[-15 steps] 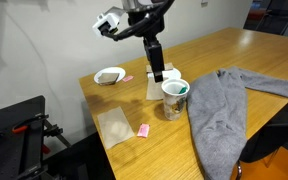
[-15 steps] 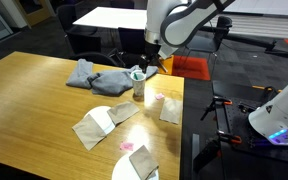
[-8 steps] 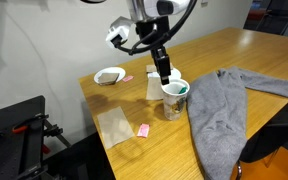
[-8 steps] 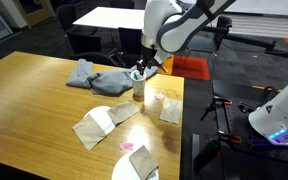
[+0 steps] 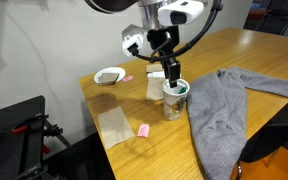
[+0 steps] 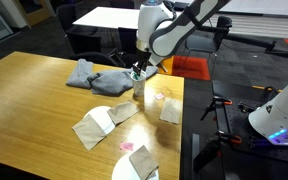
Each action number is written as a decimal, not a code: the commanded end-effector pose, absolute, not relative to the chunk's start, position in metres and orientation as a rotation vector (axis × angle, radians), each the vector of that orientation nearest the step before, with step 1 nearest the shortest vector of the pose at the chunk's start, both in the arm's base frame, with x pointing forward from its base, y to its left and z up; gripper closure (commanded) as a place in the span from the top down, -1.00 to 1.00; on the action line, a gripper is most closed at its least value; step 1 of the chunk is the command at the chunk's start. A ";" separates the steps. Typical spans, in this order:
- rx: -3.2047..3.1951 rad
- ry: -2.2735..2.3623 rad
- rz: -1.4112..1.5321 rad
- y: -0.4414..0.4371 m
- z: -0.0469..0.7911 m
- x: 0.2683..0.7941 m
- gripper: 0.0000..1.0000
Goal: Pick the marker from the cup and put it on the table
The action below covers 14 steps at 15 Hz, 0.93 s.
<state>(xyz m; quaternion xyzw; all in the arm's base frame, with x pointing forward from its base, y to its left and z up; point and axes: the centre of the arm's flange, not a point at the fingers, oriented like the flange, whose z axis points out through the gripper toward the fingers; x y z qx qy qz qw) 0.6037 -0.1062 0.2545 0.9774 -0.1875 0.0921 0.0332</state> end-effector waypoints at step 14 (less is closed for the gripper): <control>2.997 -0.538 0.284 -0.114 0.235 0.632 -0.25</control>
